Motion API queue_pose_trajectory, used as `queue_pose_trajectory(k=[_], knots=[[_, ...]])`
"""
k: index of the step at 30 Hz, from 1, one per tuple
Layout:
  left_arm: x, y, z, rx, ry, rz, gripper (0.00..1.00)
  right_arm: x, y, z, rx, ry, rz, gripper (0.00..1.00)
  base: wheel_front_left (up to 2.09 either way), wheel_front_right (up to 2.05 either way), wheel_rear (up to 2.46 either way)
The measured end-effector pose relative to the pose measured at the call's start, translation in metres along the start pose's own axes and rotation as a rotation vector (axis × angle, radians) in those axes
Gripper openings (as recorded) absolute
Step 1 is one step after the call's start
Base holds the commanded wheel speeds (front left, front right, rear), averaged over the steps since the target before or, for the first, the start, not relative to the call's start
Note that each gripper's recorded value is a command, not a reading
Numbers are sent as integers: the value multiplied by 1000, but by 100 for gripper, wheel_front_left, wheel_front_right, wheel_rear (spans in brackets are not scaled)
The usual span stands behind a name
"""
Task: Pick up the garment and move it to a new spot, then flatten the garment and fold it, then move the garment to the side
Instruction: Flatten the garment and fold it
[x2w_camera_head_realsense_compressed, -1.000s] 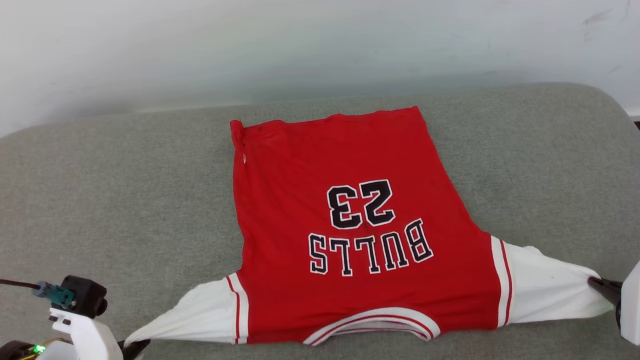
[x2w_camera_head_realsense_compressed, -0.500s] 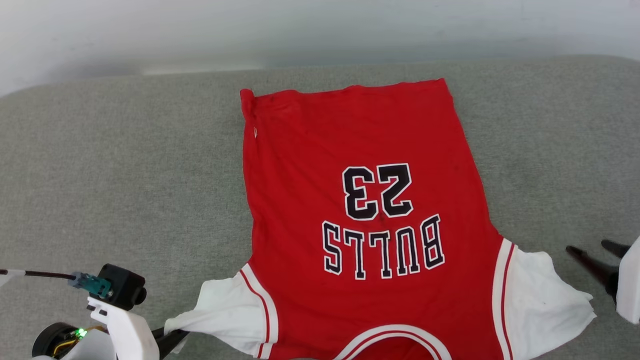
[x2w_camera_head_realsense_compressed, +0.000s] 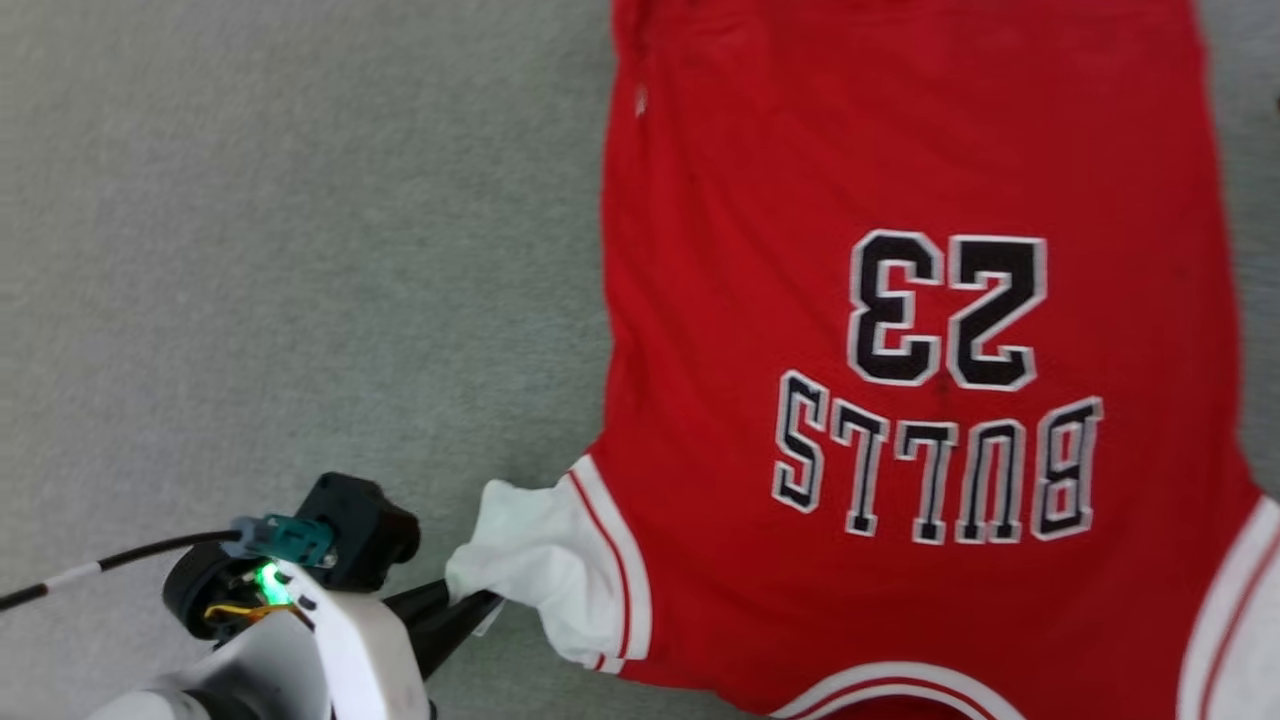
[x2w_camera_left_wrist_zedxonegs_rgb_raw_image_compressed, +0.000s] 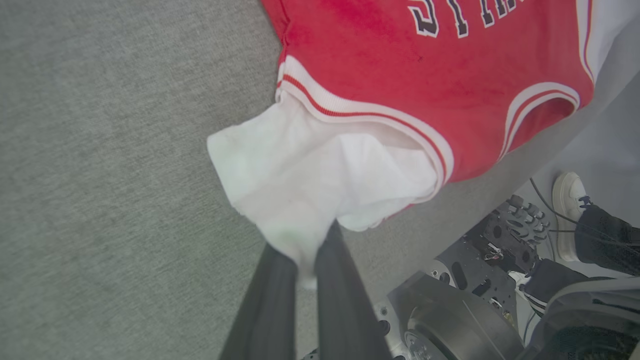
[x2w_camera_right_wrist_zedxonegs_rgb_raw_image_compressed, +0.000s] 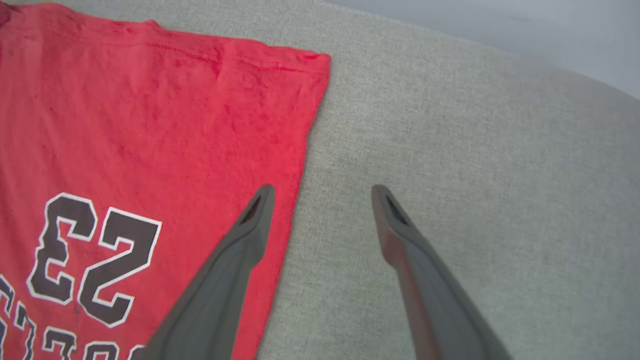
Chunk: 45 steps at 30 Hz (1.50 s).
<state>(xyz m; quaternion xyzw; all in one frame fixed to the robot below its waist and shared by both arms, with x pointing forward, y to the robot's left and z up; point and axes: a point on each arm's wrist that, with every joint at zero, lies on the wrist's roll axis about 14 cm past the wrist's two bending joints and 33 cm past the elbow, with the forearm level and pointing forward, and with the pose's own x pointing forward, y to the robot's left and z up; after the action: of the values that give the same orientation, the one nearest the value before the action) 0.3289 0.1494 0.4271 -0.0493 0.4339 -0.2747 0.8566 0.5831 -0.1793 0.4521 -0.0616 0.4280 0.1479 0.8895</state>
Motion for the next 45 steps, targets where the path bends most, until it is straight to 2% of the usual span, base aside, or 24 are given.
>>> queue_pose_trajectory(k=[6, 9, 12, 17, 18, 19, 30, 35, 45], knots=[[2, 2, -7, -27, 12, 26, 0, 59, 8, 13, -20, 101, -15, 100, 0, 0, 0], [4, 1, -11, -45, 12, 35, 0, 84, 10, 13, 9, 139, -11, 100, 0, 0, 0], [5, 2, -12, -62, 10, 45, 0, 105, 11, 8, -5, 178, -29, 100, 0, 0, 0], [7, 7, -19, -92, 22, 70, 0, 131, 25, 5, -6, 197, 2, 100, 0, 0, 0], [7, 8, -21, -99, 26, 75, 0, 135, 26, 3, -11, 205, 3, 80, 0, 0, 0], [8, 9, -22, -105, 26, 80, 0, 137, 27, 2, -20, 212, 2, 0, 0, 0, 0], [7, 13, -22, -119, -5, 99, 0, 122, 16, -15, -43, 224, -32, 0, 0, 0, 0], [3, 15, -21, -105, -14, 113, 0, 95, -5, -34, -41, 241, -75, 0, 0, 0, 0], [-9, 4, -26, -103, -41, 102, 0, 23, -22, -94, 73, 229, -77, 0, 0, 0, 0]])
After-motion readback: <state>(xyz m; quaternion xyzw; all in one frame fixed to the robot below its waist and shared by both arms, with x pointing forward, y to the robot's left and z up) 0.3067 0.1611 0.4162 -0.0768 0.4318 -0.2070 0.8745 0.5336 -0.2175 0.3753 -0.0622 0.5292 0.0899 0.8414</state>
